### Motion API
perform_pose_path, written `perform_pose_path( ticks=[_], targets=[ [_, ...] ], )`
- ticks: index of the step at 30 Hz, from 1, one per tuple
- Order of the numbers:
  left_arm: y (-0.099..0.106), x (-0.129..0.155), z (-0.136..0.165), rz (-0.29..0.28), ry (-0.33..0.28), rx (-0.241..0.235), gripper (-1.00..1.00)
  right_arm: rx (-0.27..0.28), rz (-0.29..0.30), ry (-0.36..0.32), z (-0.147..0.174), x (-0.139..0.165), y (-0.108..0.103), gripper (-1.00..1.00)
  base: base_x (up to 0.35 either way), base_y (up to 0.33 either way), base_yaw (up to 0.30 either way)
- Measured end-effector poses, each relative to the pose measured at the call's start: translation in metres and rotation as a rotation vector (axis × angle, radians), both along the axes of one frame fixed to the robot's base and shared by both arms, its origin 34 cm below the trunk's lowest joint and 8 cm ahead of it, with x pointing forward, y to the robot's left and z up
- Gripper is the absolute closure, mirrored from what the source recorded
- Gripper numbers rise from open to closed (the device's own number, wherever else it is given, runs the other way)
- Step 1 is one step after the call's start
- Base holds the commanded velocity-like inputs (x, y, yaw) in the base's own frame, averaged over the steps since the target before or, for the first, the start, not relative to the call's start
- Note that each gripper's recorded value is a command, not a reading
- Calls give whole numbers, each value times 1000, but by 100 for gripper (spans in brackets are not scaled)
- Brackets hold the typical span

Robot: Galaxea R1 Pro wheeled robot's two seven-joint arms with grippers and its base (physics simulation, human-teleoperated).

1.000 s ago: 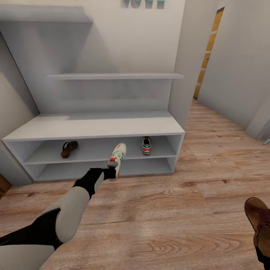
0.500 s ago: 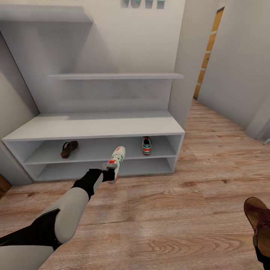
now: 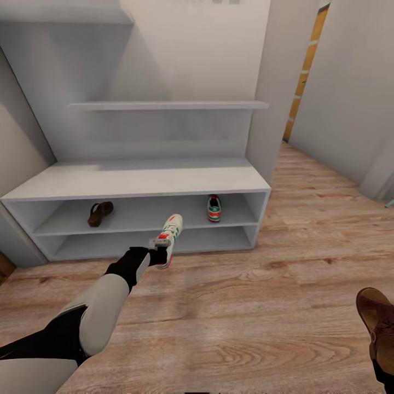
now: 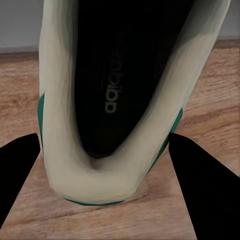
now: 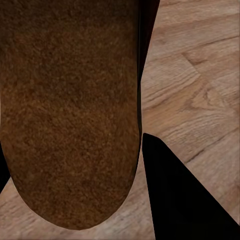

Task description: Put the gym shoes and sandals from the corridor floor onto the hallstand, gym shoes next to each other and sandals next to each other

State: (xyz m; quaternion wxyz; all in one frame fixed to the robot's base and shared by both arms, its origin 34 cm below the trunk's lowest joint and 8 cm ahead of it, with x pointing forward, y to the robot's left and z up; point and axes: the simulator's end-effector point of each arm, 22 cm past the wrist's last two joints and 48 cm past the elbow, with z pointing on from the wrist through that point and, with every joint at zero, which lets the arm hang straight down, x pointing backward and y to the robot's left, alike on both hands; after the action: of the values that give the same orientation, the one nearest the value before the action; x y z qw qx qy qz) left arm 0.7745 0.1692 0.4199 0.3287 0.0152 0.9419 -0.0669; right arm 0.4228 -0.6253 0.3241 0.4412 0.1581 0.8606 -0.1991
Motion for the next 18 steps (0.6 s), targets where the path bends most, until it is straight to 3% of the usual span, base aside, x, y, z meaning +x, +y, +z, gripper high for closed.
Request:
perform_pose_path(
  ticks=[18],
  targets=[
    [7,-2,-8,5,-10,14,100,3,7,8,-5,-1,6,100,8,-2,0]
  ],
)
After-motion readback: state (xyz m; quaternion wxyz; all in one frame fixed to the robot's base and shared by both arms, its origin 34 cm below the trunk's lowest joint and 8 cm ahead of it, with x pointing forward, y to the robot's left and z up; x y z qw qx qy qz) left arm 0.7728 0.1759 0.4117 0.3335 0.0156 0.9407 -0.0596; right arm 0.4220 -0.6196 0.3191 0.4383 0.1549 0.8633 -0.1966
